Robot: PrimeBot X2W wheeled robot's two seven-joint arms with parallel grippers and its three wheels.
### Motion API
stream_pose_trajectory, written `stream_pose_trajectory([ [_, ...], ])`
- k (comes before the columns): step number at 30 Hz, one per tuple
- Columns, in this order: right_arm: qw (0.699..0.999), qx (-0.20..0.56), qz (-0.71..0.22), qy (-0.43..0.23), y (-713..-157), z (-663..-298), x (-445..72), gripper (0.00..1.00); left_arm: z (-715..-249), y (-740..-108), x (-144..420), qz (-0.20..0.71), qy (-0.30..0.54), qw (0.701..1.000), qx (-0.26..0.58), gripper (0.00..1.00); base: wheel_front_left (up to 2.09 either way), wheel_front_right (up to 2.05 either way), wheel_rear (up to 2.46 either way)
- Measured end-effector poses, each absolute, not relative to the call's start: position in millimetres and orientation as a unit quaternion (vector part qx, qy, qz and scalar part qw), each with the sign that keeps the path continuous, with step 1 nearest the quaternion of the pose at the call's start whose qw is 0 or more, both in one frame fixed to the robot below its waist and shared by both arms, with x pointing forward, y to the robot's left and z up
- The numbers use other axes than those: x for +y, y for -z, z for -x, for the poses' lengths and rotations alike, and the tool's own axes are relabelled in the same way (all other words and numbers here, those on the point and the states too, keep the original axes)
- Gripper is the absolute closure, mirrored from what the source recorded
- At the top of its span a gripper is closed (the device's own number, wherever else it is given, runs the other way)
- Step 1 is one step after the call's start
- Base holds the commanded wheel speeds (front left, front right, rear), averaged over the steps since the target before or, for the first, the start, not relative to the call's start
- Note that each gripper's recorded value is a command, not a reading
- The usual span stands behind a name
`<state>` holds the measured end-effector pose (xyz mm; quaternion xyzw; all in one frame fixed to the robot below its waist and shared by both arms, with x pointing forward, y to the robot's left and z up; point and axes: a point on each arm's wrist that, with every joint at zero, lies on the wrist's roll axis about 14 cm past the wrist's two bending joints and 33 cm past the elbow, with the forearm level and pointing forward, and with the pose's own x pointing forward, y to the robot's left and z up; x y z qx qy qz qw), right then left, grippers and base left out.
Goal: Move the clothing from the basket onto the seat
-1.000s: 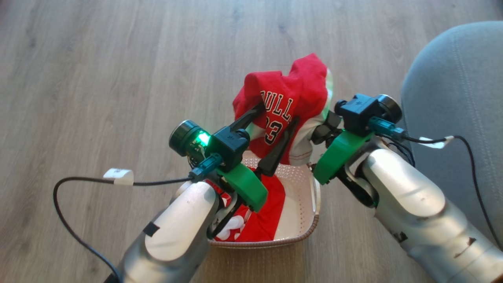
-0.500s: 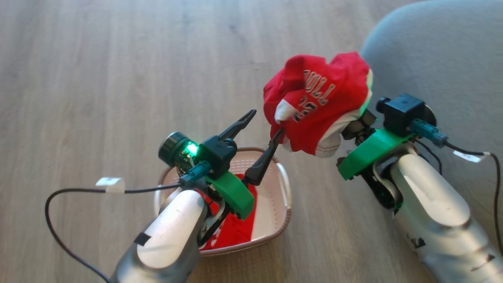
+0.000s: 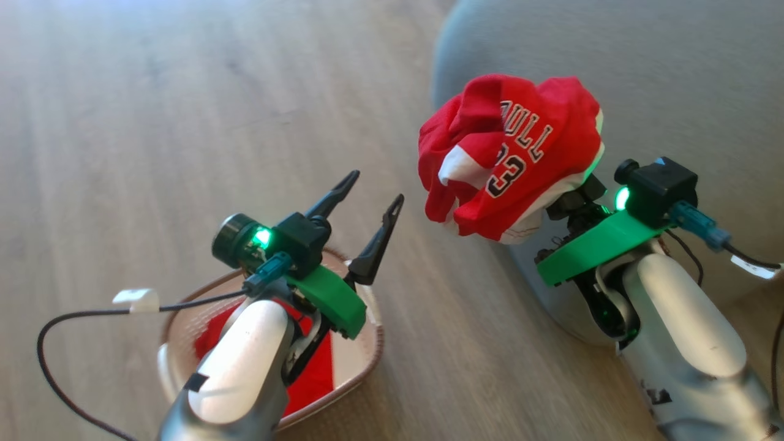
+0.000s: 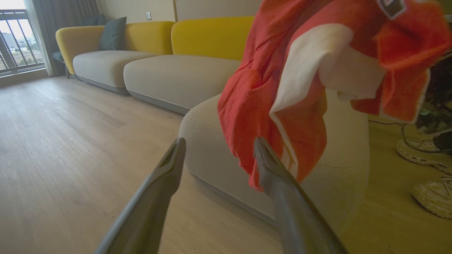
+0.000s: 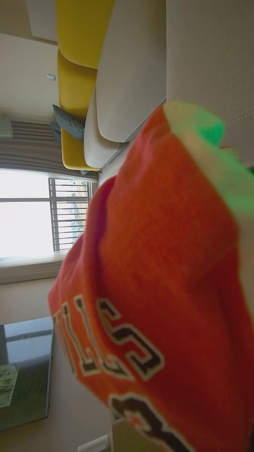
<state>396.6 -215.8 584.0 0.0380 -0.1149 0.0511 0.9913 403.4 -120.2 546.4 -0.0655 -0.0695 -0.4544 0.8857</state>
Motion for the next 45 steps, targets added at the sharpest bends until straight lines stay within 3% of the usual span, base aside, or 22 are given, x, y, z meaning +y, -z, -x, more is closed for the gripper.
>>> stream_pose_trajectory([
  [13, 0.987, -0.139, -0.033, 0.074, -594.3, -342.3, -287.6, 1.00, -383.1, -545.1, -179.2, 0.081, 0.530, 0.841, -0.071, 0.00, 0.00, 0.00, 0.00],
  [25, 0.979, -0.137, -0.018, 0.151, -590.0, -332.8, -329.6, 1.00, -373.9, -532.1, -200.9, 0.098, 0.574, 0.810, -0.063, 0.00, 0.00, 0.00, 0.00],
  [35, 0.970, -0.141, 0.085, 0.178, -628.5, -376.1, -388.1, 1.00, -391.4, -500.1, -201.2, 0.109, 0.586, 0.801, -0.048, 0.00, 0.00, 0.00, 0.00],
  [45, 0.964, -0.083, 0.138, 0.213, -605.2, -443.6, -440.3, 1.00, -419.7, -457.9, -194.3, 0.121, 0.588, 0.799, -0.034, 0.00, 0.00, 0.00, 0.00],
])
